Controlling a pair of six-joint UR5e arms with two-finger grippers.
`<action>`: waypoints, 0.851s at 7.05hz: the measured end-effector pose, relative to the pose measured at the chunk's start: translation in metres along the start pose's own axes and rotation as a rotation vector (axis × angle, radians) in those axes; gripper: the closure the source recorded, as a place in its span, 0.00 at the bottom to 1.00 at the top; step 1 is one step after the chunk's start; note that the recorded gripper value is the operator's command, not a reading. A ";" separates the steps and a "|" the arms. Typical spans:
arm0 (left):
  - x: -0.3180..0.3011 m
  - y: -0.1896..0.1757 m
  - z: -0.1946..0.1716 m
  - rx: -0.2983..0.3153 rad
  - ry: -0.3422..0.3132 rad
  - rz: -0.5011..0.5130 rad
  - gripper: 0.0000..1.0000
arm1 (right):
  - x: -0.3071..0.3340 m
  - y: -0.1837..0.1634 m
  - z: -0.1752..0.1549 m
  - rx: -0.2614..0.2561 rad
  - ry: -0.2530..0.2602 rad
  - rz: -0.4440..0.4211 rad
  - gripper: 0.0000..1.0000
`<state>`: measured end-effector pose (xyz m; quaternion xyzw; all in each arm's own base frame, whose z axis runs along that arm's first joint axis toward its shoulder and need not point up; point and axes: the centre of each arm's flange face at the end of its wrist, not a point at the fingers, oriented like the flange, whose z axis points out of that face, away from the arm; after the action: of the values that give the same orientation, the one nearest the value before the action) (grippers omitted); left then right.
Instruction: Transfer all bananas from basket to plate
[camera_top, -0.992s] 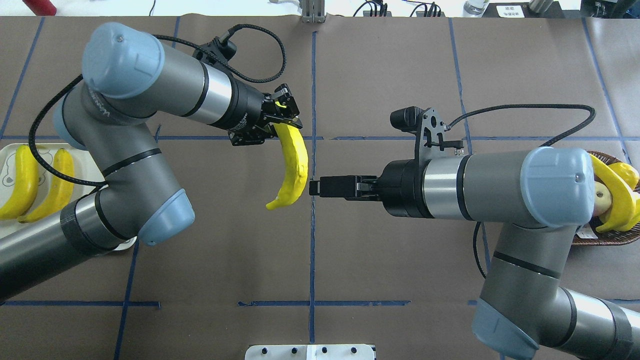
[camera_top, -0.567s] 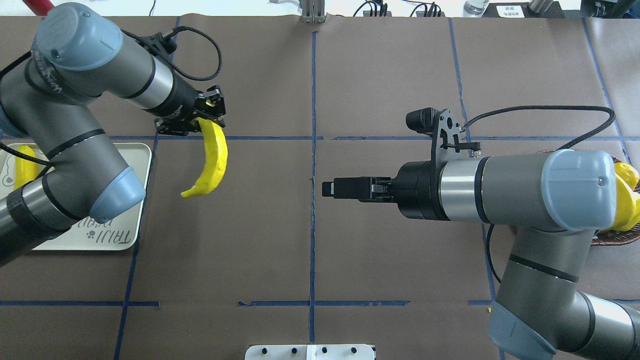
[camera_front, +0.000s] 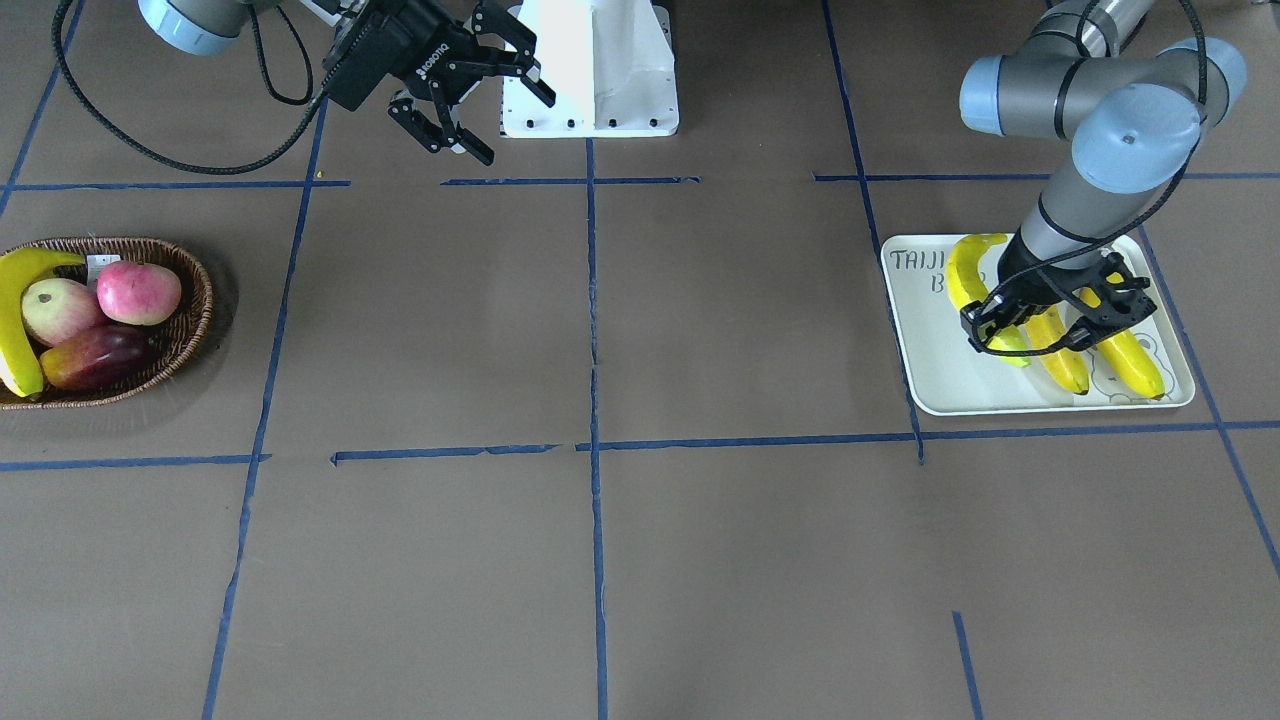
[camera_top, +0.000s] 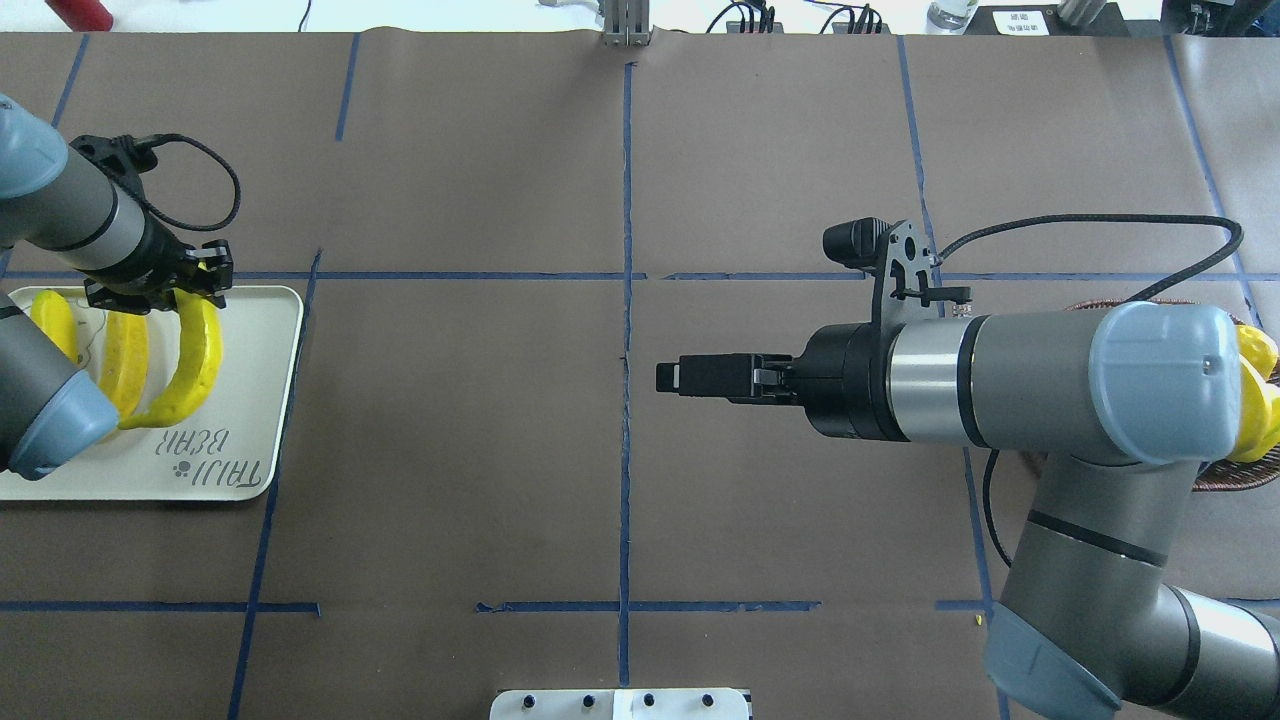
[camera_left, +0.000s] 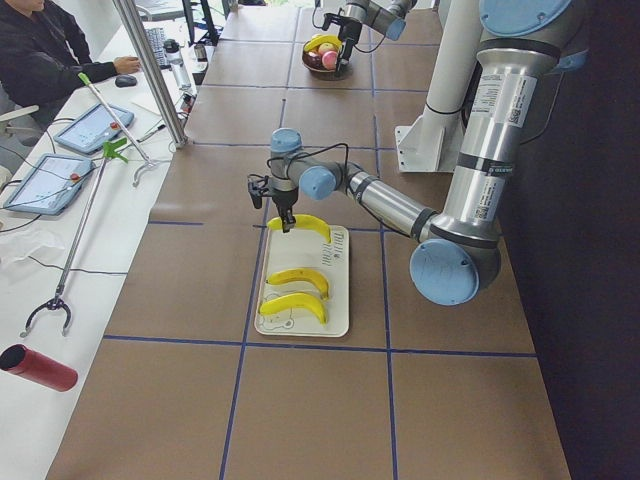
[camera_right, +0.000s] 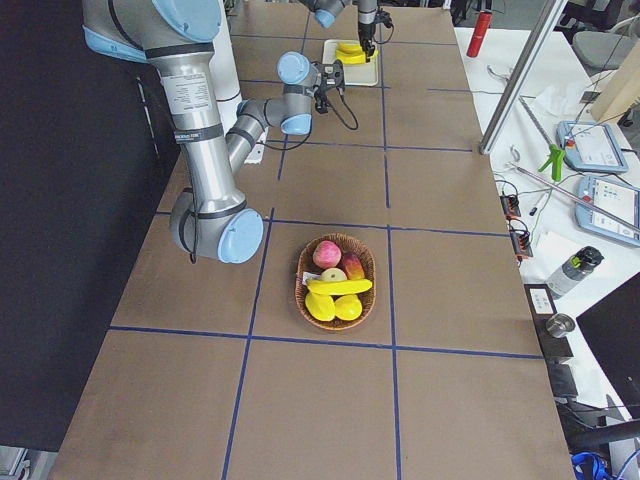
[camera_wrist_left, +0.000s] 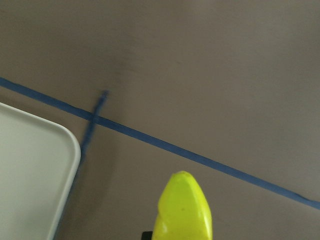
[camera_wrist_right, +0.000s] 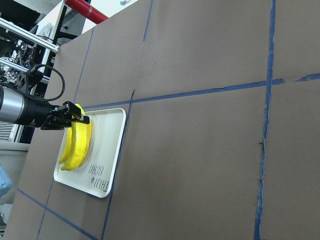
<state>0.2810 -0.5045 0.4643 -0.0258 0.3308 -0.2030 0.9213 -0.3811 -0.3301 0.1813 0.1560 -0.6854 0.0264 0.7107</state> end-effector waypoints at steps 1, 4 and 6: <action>-0.022 0.000 0.015 -0.005 -0.040 -0.012 1.00 | 0.001 0.000 0.000 0.000 0.002 0.000 0.00; -0.039 -0.002 0.030 0.015 -0.085 -0.034 0.00 | 0.001 0.000 0.001 0.000 0.005 0.002 0.00; -0.032 -0.002 0.029 0.019 -0.079 -0.036 0.00 | 0.002 0.000 0.001 0.003 0.008 0.002 0.00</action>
<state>0.2757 -0.4966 0.5070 -0.0308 0.2914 -0.2216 0.9301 -0.3820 -0.3312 0.1830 0.1561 -0.6827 0.0287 0.7132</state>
